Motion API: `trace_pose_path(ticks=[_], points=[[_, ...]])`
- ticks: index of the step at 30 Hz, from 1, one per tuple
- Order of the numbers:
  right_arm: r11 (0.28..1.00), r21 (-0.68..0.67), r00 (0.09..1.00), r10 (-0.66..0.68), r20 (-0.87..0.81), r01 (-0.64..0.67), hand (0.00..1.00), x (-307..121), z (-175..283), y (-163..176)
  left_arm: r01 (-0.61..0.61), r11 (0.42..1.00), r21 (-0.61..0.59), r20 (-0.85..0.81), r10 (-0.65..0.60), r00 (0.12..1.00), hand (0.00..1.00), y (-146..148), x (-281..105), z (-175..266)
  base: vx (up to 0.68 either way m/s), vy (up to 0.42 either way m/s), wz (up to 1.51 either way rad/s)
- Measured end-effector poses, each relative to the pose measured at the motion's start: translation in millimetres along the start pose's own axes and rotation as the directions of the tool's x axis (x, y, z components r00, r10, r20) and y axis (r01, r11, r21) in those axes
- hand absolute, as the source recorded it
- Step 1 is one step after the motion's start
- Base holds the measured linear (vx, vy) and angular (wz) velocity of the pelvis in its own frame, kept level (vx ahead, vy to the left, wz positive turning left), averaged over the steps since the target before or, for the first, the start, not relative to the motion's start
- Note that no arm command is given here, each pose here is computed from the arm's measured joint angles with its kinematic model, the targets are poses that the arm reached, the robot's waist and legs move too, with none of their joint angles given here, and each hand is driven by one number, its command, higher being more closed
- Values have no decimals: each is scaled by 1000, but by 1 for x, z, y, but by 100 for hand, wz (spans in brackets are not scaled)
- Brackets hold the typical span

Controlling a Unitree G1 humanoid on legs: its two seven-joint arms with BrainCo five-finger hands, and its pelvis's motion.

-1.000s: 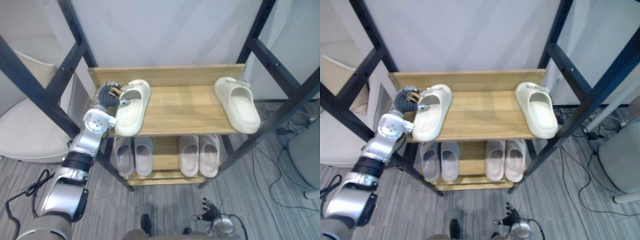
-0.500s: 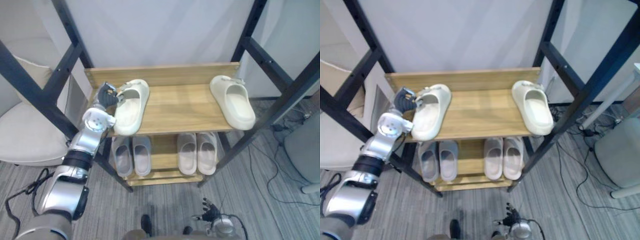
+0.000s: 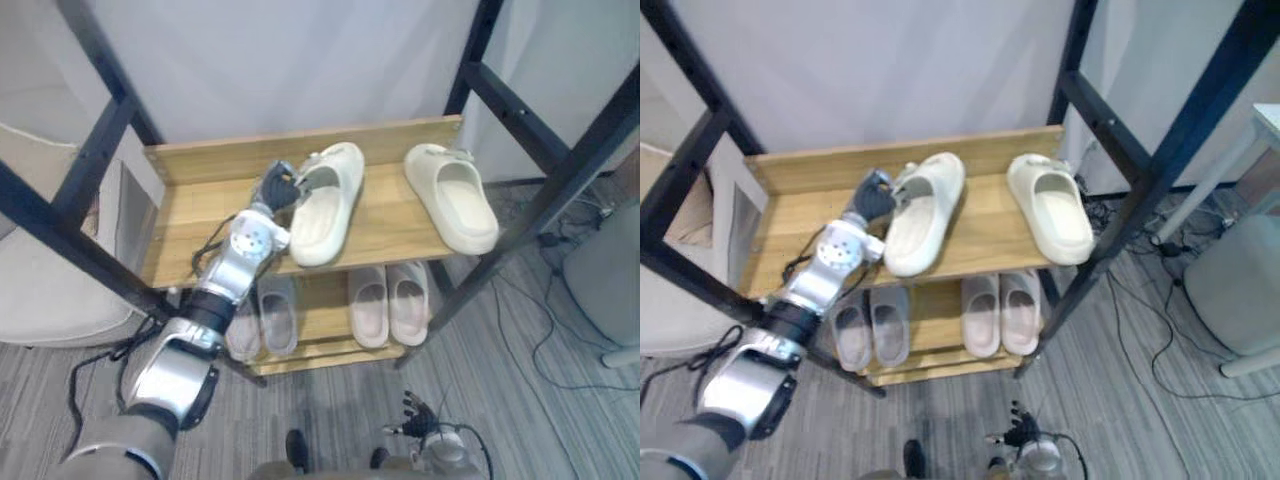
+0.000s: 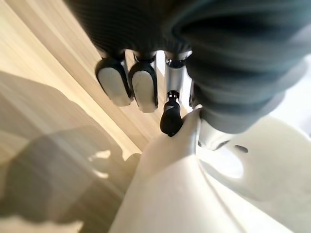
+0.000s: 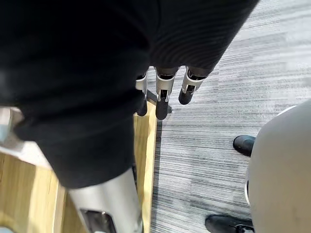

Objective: Organize the slippers on the shoe rack

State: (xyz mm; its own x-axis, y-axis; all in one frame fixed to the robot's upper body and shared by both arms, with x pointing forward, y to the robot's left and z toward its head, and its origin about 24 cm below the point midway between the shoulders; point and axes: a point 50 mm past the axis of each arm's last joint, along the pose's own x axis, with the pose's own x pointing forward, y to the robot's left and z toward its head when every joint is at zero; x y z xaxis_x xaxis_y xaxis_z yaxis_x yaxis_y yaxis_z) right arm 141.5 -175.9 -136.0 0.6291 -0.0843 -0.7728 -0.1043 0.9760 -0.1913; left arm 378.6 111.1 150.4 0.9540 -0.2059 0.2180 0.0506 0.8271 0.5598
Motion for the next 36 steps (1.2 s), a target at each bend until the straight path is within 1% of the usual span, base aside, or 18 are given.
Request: trace_pose_path(ticks=[3, 5, 18, 19, 24, 32, 36], points=[[1000, 16, 1000, -13, -2, 13, 0, 0, 0, -2, 25, 1000, -12, 21, -25, 999, 100, -10, 3, 8, 0, 0, 0], [1000, 17, 1000, -19, -3, 19, 0, 0, 0, -3, 29, 999, -15, 19, -29, 999, 100, -12, 4, 9, -7, -5, -2], [998, 47, 999, -44, 5, 43, 0, 0, 1, -9, 25, 1000, 5, -53, -25, 998, 100, -8, 15, 3, 5, -1, -6], [998, 47, 999, -44, 5, 44, 0, 0, 1, -9, 21, 1000, 4, -54, -21, 998, 0, -7, 16, 3, 32, -13, -7], [997, 53, 999, -47, 11, 47, 0, 0, 1, -10, -27, 999, -22, -73, 25, 997, 0, 3, 17, 0, 36, -9, -8], [996, 77, 999, -47, 8, 46, 0, 0, 1, -10, -57, 998, -38, -78, 54, 996, 0, 7, 17, -1, -2, 0, 0], [996, 74, 999, -45, 9, 44, 0, 0, 1, -9, -87, 989, -117, -73, 79, 994, 0, 9, 17, 2, -15, -2, 7]])
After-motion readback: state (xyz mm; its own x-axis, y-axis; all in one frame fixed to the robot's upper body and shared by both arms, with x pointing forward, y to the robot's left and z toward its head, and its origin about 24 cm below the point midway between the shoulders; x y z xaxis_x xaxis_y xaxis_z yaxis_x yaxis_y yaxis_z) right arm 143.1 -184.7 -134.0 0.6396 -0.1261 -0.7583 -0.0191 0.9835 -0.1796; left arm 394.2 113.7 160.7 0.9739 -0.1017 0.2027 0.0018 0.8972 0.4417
